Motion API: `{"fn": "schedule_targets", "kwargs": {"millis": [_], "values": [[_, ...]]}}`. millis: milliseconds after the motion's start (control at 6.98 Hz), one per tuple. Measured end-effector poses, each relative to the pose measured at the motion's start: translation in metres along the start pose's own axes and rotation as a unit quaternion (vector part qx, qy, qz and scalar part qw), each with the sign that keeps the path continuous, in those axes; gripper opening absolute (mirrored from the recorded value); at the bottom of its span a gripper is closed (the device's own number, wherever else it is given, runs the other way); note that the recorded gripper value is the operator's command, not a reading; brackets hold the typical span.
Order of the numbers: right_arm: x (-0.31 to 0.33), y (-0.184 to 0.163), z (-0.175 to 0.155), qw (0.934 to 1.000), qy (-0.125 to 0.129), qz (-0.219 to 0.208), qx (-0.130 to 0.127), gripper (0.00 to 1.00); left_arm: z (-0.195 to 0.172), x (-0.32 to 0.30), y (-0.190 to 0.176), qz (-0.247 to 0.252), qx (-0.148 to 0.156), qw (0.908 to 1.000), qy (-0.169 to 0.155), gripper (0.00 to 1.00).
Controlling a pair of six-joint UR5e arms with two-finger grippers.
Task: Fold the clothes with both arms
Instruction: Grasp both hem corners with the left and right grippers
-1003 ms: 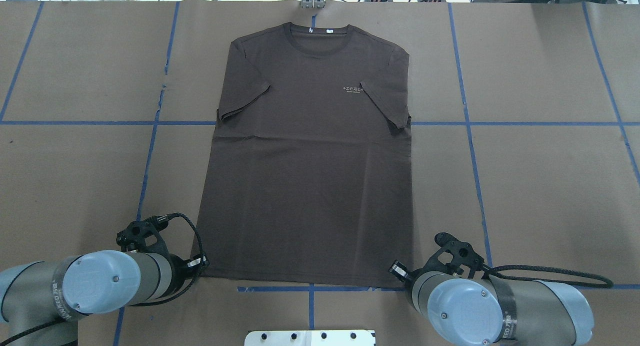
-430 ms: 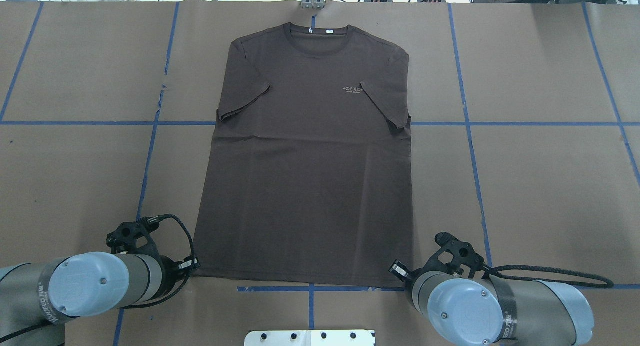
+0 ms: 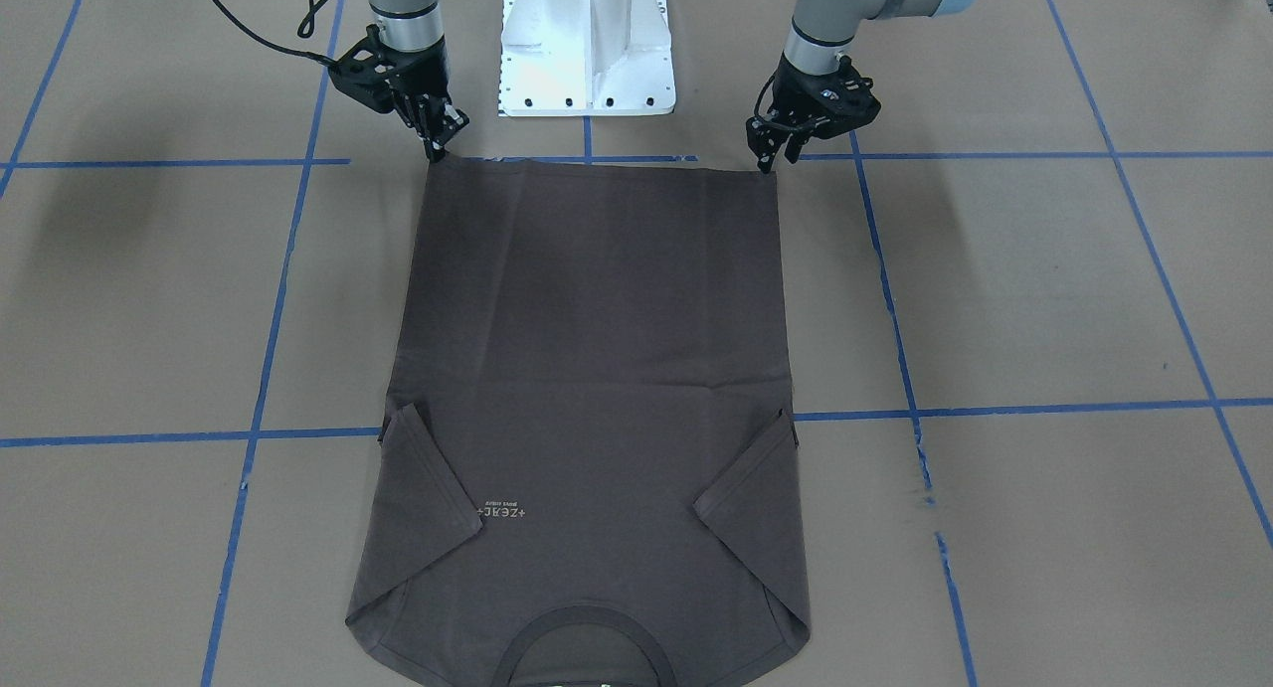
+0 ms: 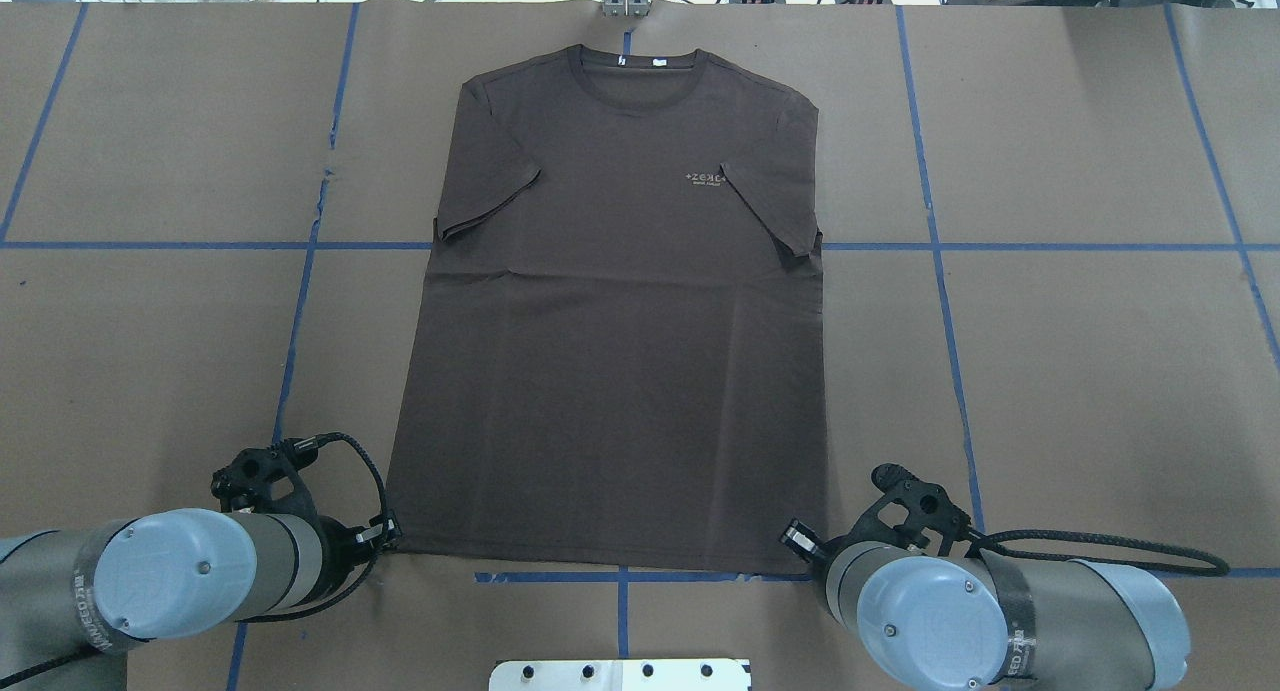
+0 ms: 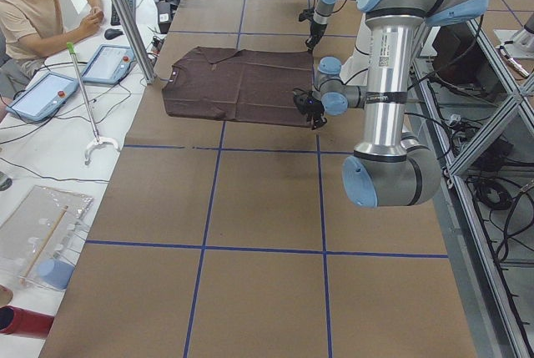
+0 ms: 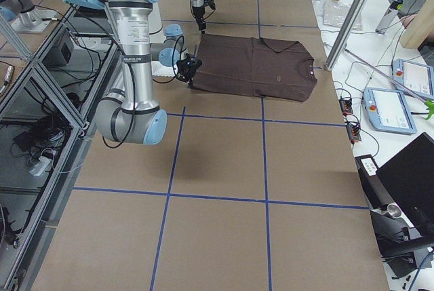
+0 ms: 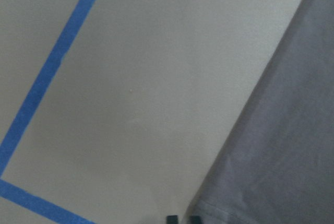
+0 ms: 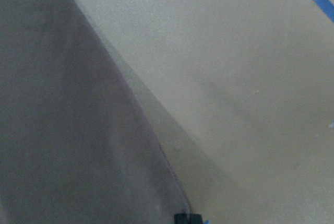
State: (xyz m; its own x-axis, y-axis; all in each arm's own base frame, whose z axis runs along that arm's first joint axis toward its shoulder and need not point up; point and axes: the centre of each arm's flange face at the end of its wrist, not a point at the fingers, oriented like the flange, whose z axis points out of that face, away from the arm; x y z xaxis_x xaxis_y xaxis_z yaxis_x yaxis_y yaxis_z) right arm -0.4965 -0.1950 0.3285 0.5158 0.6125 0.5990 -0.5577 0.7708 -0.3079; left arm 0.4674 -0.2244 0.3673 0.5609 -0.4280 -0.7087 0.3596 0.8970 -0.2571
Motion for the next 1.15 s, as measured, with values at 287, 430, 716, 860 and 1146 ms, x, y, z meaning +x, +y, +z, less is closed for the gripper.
{"fn": "schedule_targets", "kwargs": {"millis": [287,430,716,860,1146], "values": [[0.001,0.0,0.001,1.0,0.001,0.0,0.001,0.0,-0.002,0.013,0.005,0.004,-0.004,0.9999,0.011,0.52],[0.001,-0.001,0.001,1.0,0.001,0.0,0.001,0.0,-0.002,0.016,0.006,0.006,-0.005,0.9999,0.013,0.52],[0.001,-0.001,0.002,1.0,0.002,0.0,0.002,0.0,0.006,0.015,0.005,0.008,-0.002,0.9999,0.007,0.52],[0.001,-0.001,0.002,1.0,0.002,0.0,0.002,0.0,0.009,0.014,0.005,0.008,-0.001,1.0,0.004,0.52],[0.001,-0.001,0.002,1.0,0.002,0.0,0.002,0.0,0.012,0.012,0.004,0.009,-0.001,1.0,0.001,0.5]]}}
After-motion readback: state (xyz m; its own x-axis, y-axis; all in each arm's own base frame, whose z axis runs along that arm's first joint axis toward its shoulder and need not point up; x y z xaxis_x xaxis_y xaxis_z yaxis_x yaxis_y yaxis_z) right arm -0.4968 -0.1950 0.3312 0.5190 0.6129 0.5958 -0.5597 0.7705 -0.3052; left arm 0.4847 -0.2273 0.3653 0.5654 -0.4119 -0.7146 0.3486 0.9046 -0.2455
